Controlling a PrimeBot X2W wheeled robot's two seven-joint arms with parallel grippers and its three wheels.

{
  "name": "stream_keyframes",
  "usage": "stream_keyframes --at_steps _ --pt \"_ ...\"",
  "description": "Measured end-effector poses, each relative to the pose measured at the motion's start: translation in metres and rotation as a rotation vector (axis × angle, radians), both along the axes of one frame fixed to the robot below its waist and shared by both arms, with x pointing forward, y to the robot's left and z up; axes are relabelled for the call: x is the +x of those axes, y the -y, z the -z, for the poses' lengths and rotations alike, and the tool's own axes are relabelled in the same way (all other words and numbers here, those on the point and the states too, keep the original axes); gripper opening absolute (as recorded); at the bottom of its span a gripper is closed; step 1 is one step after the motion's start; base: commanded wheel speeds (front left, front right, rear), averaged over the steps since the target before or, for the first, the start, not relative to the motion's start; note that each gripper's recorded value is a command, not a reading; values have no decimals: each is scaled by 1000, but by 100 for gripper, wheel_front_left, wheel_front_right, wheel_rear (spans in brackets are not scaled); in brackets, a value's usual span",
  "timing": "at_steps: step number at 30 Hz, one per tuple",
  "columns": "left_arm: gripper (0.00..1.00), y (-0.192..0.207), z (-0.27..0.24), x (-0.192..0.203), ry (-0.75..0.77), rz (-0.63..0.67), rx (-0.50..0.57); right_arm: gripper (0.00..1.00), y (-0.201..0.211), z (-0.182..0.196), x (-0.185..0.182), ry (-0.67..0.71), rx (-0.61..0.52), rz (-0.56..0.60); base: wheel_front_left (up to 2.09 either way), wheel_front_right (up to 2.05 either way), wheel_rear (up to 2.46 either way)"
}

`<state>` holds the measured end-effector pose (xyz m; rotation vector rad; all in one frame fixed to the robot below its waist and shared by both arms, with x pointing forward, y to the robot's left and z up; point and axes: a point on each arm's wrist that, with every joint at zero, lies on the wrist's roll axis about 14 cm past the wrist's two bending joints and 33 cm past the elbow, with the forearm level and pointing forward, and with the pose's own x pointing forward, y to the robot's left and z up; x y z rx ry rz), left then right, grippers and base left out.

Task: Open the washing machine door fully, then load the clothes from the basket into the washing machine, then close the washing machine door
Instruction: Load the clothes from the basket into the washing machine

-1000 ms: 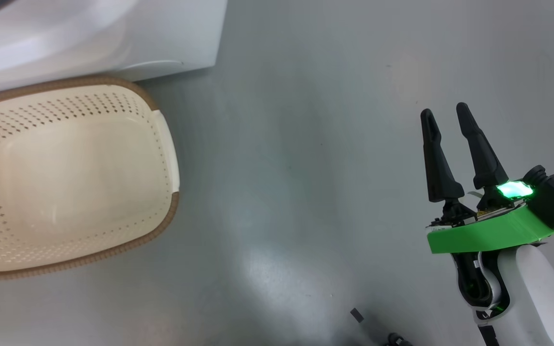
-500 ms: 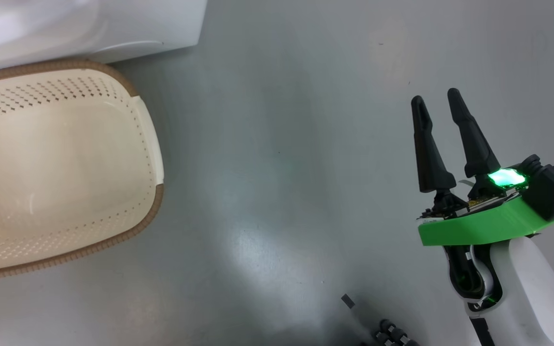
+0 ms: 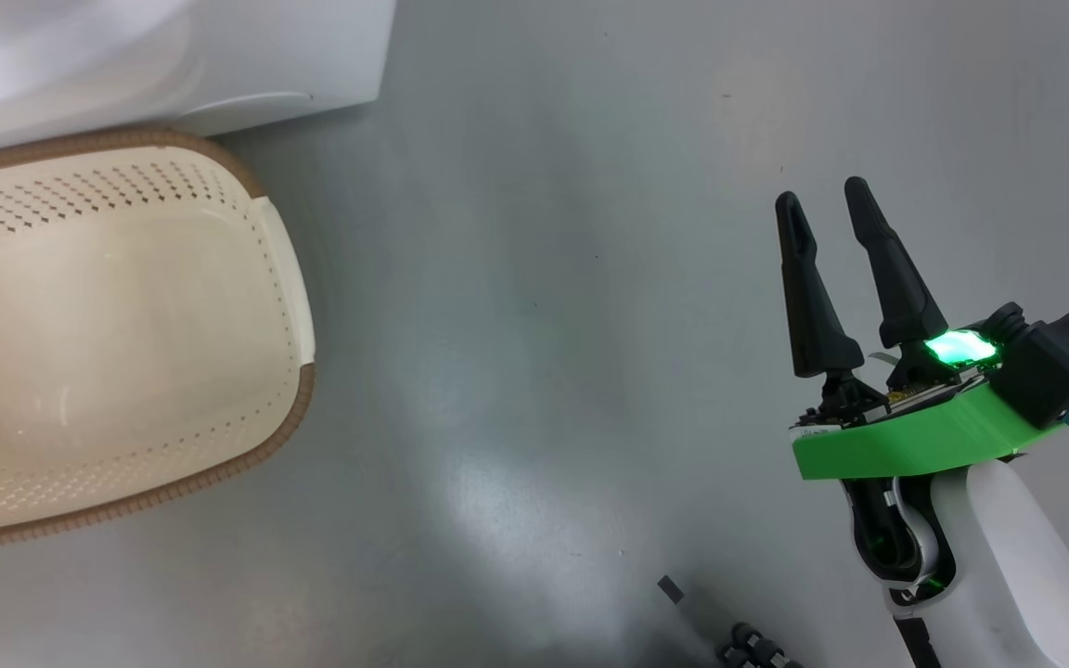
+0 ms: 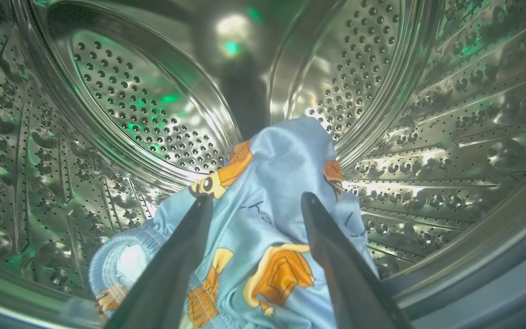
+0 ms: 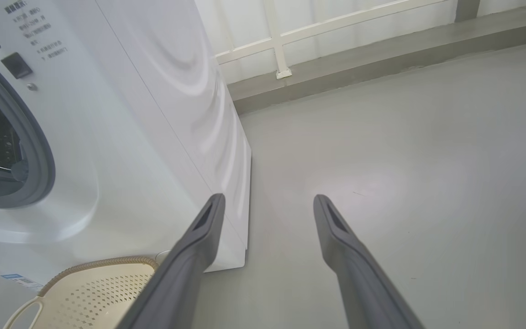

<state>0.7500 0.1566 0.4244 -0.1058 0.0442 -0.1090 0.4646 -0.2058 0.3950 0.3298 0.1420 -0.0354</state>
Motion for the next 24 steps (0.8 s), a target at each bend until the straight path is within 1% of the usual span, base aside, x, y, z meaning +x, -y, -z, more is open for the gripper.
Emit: stream_keyframes --at_steps 6,10,16,24 --pt "100 -2 -11 -1 9 -7 -10 100 -3 -5 0 12 5 -5 0 0 0" --pt "100 -2 -15 -5 14 -17 -41 100 -4 -9 1 22 7 -10 0 0 0" --pt "100 1 -8 -21 -3 -20 -71 100 -5 -16 0 37 4 -19 0 0 0" --pt "100 4 -18 -43 27 -21 -103 100 -8 -31 1 73 2 -36 0 0 0"
